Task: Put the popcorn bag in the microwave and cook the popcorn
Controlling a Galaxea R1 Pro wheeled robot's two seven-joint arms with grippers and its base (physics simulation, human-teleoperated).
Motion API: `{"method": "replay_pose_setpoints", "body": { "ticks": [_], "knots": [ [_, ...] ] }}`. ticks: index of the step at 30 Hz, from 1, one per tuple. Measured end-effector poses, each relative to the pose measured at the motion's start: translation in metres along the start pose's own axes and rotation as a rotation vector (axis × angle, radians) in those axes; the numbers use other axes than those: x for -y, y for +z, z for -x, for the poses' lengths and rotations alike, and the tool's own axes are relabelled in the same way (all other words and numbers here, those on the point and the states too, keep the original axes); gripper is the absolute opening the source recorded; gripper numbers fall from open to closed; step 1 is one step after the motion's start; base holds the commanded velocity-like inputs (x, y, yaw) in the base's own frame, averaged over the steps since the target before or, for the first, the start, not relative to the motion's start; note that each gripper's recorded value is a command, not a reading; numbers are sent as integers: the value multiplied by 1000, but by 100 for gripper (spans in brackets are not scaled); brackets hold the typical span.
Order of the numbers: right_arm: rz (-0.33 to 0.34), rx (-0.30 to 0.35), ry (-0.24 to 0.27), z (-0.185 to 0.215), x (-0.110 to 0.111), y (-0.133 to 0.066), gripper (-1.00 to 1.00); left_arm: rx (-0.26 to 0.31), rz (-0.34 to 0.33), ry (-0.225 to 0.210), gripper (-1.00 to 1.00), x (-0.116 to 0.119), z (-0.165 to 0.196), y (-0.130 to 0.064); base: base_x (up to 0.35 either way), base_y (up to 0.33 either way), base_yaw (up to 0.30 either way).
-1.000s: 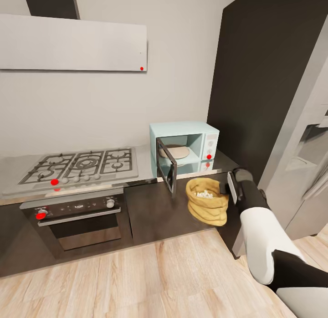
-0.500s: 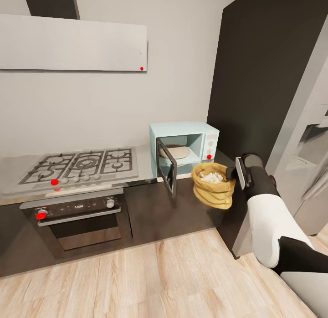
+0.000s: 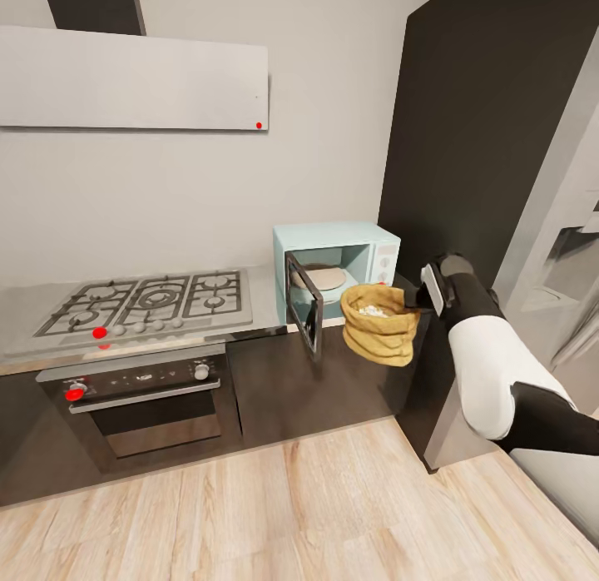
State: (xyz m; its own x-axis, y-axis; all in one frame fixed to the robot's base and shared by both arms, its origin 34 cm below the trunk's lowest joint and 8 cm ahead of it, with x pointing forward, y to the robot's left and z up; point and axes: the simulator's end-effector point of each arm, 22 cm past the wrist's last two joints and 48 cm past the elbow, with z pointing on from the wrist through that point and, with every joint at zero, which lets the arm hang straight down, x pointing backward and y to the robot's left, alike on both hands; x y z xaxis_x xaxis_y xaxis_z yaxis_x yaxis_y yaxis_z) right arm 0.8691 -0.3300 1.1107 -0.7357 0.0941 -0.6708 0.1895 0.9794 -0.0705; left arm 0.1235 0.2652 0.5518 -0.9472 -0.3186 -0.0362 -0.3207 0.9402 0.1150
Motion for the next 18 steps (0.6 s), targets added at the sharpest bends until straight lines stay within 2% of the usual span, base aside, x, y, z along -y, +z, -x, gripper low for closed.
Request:
{"method": "replay_pose_setpoints", "body": {
  "ticks": [3, 8, 18],
  "knots": [
    [6, 0, -4, 0, -5, -1, -100, 0, 0, 0, 100, 0, 0, 0, 0, 0, 0],
    [31, -1, 32, 0, -6, -1, -100, -1, 0, -1, 100, 0, 0, 0, 0, 0, 0],
    [36, 7, 36, 3, -7, -3, -100, -2, 1, -4, 100, 0, -1, 0, 20, -3, 0]
  ]
}}
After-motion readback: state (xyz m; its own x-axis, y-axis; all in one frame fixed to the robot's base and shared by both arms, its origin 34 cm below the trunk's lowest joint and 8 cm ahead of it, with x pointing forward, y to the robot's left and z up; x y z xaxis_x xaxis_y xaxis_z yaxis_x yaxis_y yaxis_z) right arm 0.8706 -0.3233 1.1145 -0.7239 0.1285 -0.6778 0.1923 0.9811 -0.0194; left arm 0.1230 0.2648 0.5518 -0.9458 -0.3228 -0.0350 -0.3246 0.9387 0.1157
